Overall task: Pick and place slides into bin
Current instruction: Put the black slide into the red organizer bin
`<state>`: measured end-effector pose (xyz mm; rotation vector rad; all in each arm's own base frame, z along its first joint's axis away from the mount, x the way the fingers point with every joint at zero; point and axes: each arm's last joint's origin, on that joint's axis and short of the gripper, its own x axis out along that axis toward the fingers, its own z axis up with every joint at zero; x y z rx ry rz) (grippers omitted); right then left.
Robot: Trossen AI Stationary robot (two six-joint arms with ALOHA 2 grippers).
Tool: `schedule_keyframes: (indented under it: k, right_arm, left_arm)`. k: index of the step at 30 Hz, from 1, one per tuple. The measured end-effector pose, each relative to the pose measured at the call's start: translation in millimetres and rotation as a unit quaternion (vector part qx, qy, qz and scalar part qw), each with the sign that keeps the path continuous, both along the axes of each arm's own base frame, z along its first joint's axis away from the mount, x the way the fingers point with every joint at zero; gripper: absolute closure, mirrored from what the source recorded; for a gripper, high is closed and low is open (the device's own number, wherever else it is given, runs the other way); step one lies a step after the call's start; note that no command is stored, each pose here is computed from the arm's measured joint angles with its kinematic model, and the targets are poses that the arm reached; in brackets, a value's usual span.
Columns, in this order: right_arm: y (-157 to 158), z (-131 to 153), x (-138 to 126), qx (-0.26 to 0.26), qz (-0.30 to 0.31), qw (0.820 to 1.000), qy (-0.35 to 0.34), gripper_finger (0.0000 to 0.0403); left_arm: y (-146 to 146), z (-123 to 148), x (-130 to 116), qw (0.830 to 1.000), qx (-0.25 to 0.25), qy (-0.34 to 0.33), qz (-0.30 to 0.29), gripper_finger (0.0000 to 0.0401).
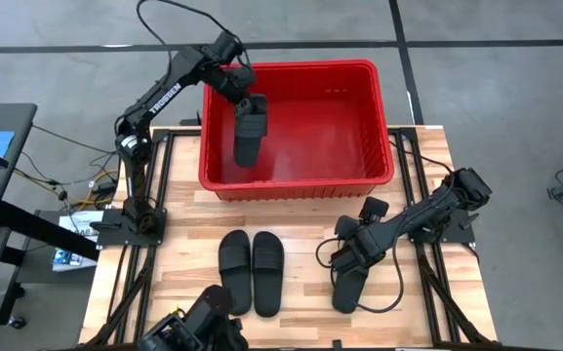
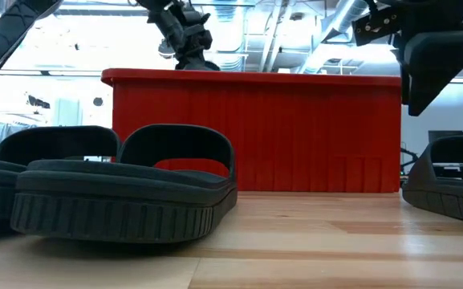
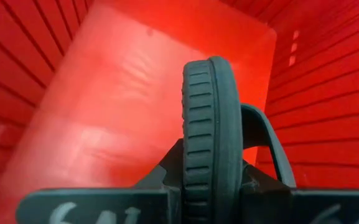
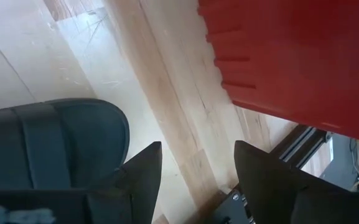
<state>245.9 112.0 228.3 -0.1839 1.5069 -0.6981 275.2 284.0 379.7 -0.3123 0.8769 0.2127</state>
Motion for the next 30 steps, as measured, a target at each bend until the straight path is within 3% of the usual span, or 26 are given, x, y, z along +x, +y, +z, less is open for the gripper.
schedule_keyframes:
  k: [10,22,30]
  right_arm:
    - [0,0,0,0.0,0.0,1.0,0.0,0.0214]
    - [0,0,-1,0.001,0.003,1.0,0.009,0.0214]
    - [-1,1,-1,-0.001,0.003,1.0,0.012,0.0214]
  left_arm:
    - [6,-41,5,0.999,-0.027,0.034,0.003,0.0375]
    - [10,-65,7,0.996,-0.049,0.052,0.049,0.0375]
    - [13,-68,9,0.995,-0.034,0.056,0.081,0.0375]
